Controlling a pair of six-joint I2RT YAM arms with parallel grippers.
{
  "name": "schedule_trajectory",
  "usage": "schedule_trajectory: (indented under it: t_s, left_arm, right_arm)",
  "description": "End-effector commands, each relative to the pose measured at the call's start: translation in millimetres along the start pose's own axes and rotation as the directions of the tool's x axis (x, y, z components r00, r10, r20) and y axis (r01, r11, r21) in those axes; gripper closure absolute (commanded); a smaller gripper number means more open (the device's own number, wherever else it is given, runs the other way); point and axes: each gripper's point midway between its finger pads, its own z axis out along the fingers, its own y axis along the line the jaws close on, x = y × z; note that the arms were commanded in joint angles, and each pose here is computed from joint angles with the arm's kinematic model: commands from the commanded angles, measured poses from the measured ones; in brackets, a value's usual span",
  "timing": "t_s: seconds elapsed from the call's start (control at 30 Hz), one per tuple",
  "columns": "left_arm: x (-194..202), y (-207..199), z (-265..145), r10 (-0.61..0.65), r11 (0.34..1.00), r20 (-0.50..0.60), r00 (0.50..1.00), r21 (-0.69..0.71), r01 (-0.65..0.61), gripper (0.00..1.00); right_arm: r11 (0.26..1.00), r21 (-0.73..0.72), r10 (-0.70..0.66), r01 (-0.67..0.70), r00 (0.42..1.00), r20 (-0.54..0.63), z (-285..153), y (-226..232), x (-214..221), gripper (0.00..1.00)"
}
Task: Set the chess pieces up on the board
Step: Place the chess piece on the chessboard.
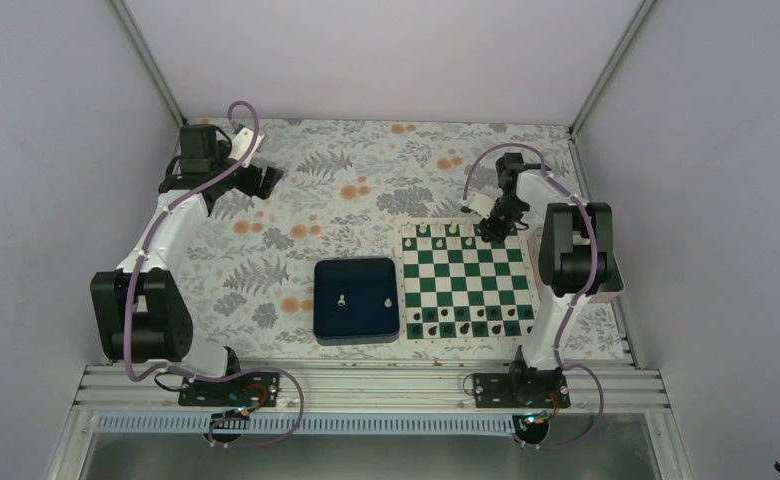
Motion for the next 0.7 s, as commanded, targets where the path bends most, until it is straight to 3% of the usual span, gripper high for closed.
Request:
schedule_trajectory:
  t_s: [0.0, 0.1, 0.4, 0.67]
  left_arm:
    - [-7.7, 0.7, -1.0, 0.012, 1.000, 0.020, 1.000, 0.007, -0.012, 0.00]
    - [-7.4, 1.0, -0.8, 0.012, 1.000, 0.019, 1.000, 0.005, -0.013, 0.00]
    - [-7.7, 0.4, -1.2, 0.014, 1.000, 0.020, 1.000, 0.008, -0.015, 0.00]
    - [-7.7, 0.7, -2.2, 0.016, 1.000, 0.021, 1.000, 0.003, -0.016, 0.00]
  right_arm:
    - [0.999, -0.041, -0.005, 0.006, 1.000, 0.003, 6.4, 5.7, 2.8, 0.94]
    - [0.999, -0.048, -0.003, 0.002, 1.000, -0.004, 7.2, 6.2, 3.7, 0.92]
    - [0.998, -0.055, -0.004, 0.004, 1.000, 0.005, -7.0, 11.6, 2.2, 0.72]
    - [1.000, 0.023, 0.005, -0.005, 0.999, 0.033, -62.0, 13.6, -1.3, 0.65]
